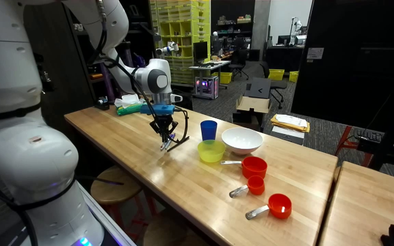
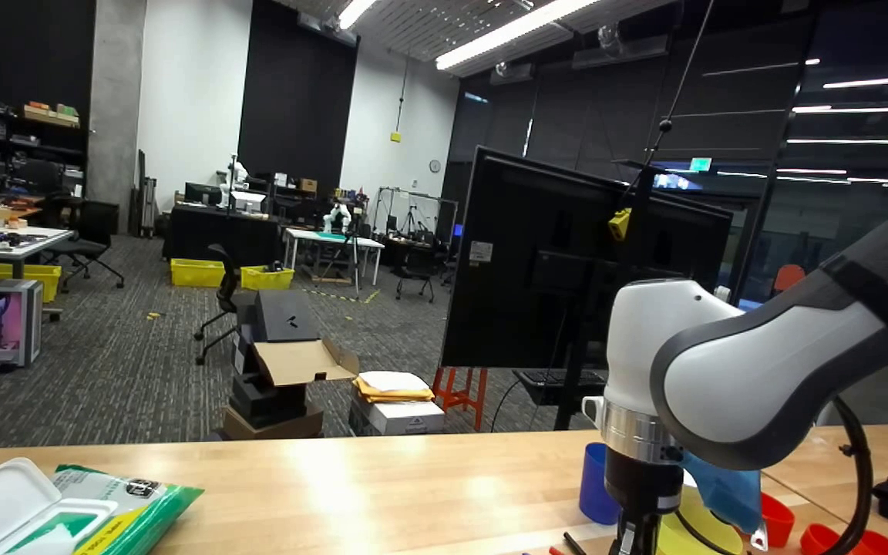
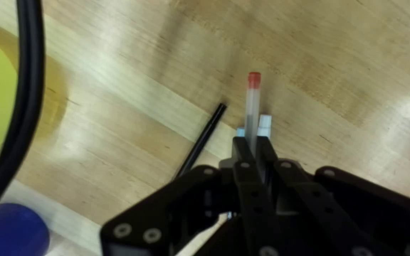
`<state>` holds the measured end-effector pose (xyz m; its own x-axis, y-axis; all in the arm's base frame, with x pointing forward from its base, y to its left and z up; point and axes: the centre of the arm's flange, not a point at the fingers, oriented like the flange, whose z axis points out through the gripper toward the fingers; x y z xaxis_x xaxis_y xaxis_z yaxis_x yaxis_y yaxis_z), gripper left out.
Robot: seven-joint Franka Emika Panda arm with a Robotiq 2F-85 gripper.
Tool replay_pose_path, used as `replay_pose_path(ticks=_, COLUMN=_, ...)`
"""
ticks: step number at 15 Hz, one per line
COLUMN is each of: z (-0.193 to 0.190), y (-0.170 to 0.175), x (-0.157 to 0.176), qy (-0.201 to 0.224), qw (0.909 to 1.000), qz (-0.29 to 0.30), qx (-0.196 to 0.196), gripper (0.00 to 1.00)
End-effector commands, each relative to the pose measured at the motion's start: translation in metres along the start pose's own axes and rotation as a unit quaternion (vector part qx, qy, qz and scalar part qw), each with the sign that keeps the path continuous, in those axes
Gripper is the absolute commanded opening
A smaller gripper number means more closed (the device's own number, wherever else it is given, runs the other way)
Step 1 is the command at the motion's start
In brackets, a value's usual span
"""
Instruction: Move the red pen to the left
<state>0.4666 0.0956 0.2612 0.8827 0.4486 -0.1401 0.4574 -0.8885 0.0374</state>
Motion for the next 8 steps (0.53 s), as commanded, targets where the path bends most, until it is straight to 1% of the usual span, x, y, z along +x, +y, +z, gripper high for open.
replay_pose_path(ticks=1, z=-0.002, y=-0.012, x=-0.01, qy=0.013, qw=0.999, qz=-0.042, qx=-0.002, gripper=0.02)
replay_pose_path(ticks=5, z=-0.001, y=-0.02, x=-0.011, qy=0.016, qw=0.9977, qz=-0.066, qx=-0.002, gripper=0.02)
replay_pose_path(ticks=8, z=0.0, y=-0.025, x=-0.01, qy=0.014, qw=0.9976, qz=-0.068, qx=0.005, gripper=0.02)
